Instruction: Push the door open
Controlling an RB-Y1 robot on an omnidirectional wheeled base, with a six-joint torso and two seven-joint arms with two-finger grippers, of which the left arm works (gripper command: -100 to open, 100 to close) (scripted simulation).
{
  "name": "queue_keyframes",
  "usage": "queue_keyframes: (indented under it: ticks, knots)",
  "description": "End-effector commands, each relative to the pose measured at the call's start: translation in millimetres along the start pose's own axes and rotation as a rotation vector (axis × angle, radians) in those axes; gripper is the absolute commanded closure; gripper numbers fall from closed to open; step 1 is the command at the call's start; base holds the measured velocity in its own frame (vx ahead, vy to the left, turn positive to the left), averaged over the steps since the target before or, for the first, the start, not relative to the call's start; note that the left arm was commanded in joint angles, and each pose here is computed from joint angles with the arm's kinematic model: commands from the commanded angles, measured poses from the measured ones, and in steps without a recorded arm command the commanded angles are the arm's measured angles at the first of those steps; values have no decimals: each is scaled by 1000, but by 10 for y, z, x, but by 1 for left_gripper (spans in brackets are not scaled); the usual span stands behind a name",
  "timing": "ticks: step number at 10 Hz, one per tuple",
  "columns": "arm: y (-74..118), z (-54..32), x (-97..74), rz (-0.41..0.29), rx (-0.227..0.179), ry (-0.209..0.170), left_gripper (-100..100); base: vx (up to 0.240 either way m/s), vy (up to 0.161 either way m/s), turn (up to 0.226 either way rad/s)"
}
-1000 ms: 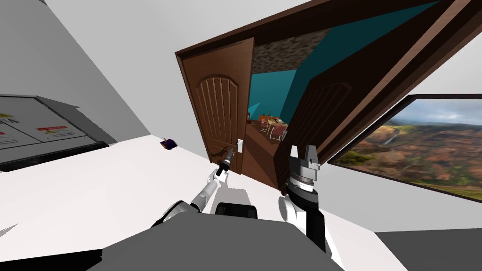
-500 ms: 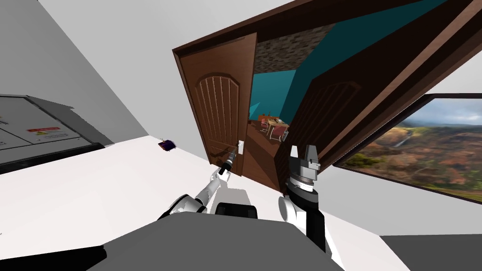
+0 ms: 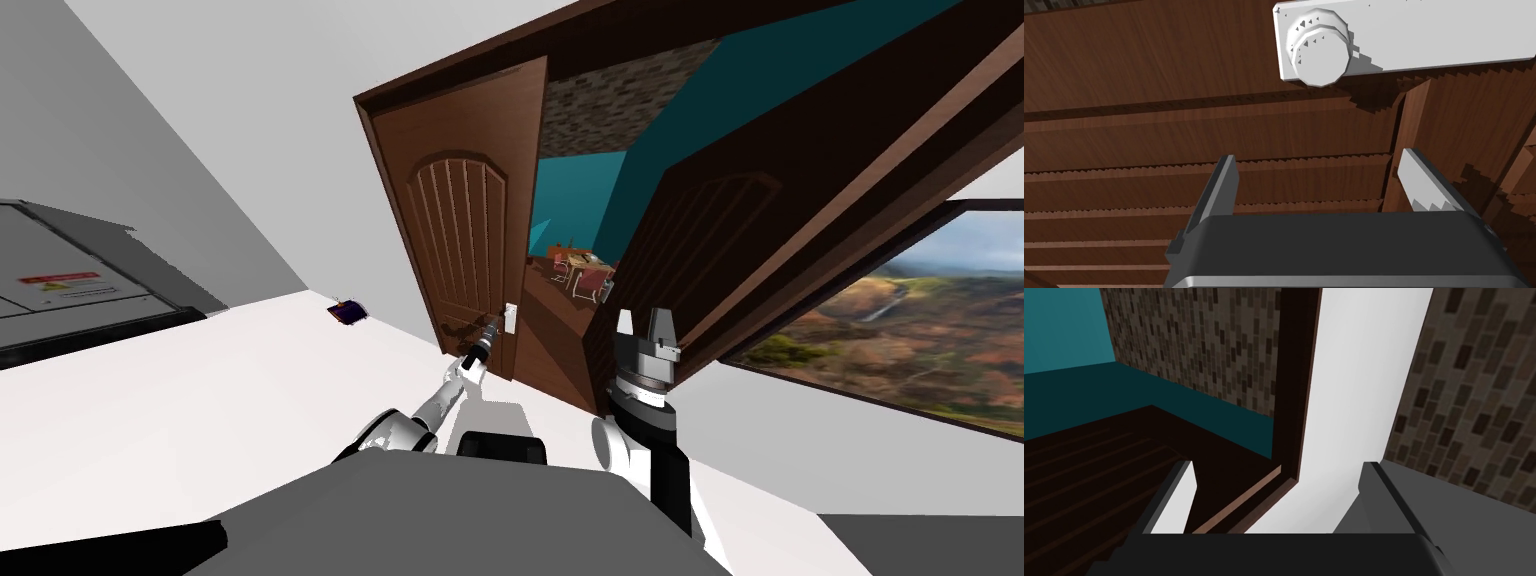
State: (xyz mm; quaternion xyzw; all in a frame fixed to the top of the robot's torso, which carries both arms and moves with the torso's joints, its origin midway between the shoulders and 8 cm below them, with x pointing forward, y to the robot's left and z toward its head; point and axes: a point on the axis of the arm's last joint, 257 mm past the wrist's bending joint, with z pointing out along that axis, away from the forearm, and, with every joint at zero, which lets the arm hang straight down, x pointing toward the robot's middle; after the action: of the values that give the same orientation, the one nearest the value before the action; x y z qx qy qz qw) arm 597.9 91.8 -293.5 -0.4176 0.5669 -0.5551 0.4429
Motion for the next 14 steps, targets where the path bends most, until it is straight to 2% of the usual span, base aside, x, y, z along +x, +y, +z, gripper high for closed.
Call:
queue_keyframes:
  ticks: [1,4,7,8,9,14]
  knots:
    - [19,-18,-101,12,0,-8,-100,208,-64,-23]
    - [32,-28,-83,4,1,-12,-100,189,-73,-22]
    - [20,-18,154,-39,6,0,-100,174,-38,-19]
    - [0,-23,101,-30,6,-3,-100,60,-18,-1]
    - [0,-23,101,-30,6,-3,100,-6,2,4]
    - [0,-23,101,-30,6,-3,100,-8,3,-3]
